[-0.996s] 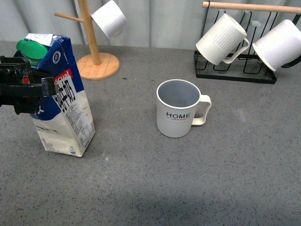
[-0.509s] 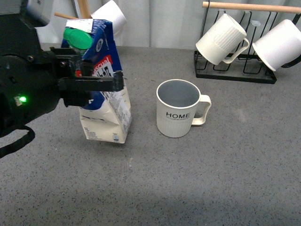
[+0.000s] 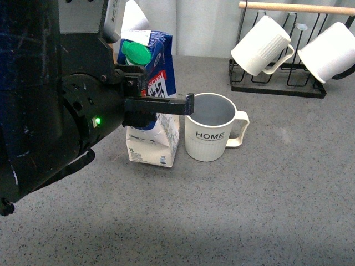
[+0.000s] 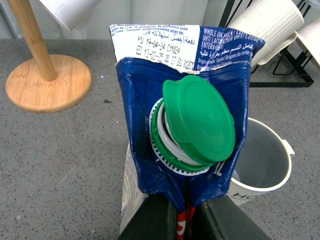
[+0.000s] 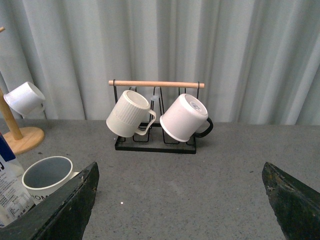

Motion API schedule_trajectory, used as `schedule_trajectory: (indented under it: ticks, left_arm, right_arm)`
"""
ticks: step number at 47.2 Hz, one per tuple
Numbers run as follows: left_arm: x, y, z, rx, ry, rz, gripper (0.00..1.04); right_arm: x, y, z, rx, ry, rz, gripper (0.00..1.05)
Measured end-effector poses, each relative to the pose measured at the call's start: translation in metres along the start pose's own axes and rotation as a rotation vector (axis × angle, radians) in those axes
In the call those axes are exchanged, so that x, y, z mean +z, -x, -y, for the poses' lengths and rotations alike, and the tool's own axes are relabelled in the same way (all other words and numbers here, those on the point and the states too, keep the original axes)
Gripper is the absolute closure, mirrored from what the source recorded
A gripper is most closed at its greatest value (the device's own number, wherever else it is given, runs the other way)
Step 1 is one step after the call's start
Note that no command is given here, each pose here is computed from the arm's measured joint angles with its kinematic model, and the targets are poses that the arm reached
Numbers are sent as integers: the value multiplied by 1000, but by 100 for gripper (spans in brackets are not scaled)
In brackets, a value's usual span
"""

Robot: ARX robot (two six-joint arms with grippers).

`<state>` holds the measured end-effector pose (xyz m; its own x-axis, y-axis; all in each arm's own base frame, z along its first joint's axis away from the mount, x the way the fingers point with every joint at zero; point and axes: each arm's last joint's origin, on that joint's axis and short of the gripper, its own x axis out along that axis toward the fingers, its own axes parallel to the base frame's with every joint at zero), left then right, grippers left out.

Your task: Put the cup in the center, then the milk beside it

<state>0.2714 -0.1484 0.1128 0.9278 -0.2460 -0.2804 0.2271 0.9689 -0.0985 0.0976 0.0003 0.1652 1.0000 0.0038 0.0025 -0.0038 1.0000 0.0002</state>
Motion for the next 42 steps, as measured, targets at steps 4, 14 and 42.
schedule_trajectory:
  ticks: [4, 14, 42]
  left_arm:
    - [-3, -1, 2, -11, -2, -8, 100]
    - [-3, -1, 2, -20, 7, -9, 66]
    - [55, 17, -11, 12, 76, 141, 7]
  right_arm:
    - [0, 0, 0, 0, 0, 0, 9]
    - [0, 0, 0, 0, 0, 0, 9]
    - [0, 0, 0, 0, 0, 0, 9]
